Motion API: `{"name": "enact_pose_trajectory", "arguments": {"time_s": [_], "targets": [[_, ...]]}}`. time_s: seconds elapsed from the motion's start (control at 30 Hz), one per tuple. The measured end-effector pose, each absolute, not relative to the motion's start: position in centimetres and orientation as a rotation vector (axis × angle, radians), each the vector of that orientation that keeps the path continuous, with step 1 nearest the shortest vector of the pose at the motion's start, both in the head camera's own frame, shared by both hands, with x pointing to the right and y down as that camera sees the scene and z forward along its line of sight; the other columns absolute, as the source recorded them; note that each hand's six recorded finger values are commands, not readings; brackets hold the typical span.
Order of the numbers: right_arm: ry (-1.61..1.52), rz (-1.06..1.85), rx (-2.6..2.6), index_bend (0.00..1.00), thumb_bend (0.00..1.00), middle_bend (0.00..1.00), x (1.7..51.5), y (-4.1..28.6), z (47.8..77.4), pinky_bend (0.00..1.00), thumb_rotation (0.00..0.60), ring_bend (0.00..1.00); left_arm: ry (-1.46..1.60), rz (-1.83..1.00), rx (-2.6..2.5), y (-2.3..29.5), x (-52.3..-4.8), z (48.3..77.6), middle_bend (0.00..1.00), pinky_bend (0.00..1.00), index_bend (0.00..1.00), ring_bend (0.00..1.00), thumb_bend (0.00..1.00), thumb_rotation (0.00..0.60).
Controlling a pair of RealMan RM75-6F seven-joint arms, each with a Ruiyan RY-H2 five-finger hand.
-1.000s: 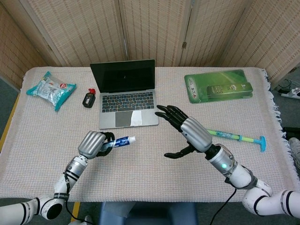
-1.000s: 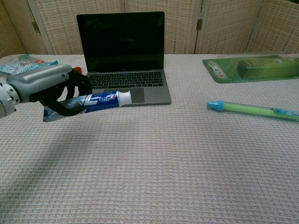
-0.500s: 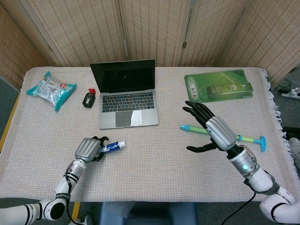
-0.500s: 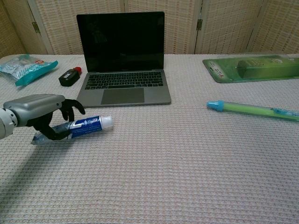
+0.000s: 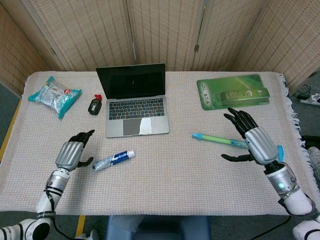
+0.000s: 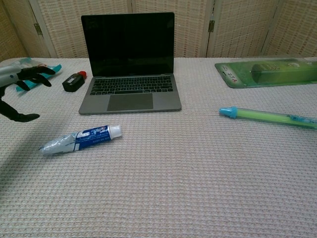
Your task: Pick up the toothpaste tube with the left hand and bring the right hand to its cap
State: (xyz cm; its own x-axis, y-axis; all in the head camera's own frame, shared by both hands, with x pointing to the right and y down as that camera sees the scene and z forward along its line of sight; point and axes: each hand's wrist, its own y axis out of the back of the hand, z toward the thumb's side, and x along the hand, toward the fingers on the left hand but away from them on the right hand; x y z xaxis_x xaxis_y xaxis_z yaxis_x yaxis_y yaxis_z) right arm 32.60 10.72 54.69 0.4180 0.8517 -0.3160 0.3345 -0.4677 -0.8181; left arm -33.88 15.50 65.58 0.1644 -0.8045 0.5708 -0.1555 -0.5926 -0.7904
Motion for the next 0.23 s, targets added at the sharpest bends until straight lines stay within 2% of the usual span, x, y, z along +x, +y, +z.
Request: {"name": "enact_pose_trajectory", "arguments": {"time_s": [0.23], "targets": [[-1.01, 1.174, -1.809, 0.0, 0.11, 0.0, 37.7, 13.6, 54.3, 0.0, 0.6, 0.0, 1.079, -1.465, -1.702, 16.1, -39.0, 61.4, 0.21, 0.2, 0.11, 0.18, 0.36, 0.6]]}}
